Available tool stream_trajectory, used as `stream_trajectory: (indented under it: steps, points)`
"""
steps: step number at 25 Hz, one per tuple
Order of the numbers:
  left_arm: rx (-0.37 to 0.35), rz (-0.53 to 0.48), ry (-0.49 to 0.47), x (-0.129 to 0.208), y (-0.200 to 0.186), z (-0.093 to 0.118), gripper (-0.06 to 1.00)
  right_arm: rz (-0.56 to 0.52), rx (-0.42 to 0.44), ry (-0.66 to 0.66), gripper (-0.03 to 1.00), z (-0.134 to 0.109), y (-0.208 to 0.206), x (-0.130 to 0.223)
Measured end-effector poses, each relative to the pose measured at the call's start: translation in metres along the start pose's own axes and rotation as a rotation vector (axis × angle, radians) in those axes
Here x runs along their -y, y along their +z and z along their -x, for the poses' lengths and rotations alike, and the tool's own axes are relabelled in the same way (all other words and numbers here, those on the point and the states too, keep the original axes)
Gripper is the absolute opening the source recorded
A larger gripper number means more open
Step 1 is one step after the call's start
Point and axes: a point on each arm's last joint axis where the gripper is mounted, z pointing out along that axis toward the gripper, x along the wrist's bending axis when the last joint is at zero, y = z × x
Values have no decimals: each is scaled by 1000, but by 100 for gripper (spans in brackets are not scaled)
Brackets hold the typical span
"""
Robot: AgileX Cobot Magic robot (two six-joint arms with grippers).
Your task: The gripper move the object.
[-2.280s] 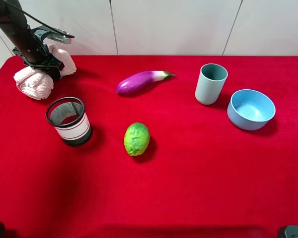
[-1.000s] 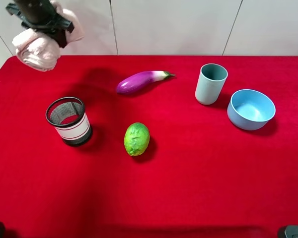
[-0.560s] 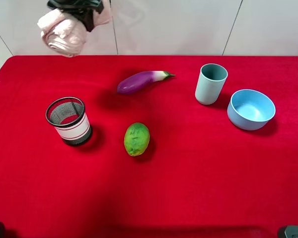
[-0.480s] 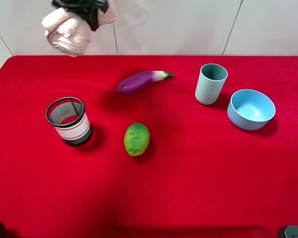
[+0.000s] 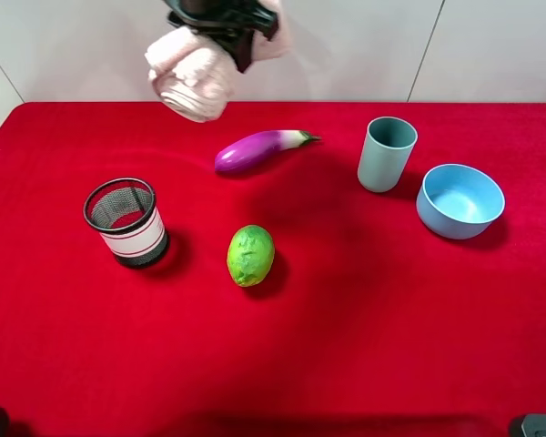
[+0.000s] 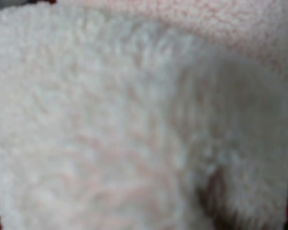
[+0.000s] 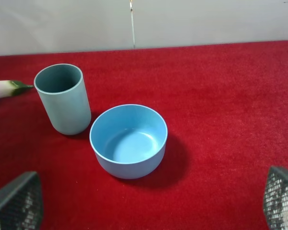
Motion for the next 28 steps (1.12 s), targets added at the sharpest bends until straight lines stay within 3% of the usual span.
stream_trajectory:
  steps: [9,20,28]
  points:
    - [97,91,106,-4,-10,76,51,0,0,0,69,0,0,0]
    - [198,232,212,-4,-24,145,51,0,0,0,69,0,0,0]
    - [249,270,310,-7,-3,196,51,0,1,0,69,0,0,0]
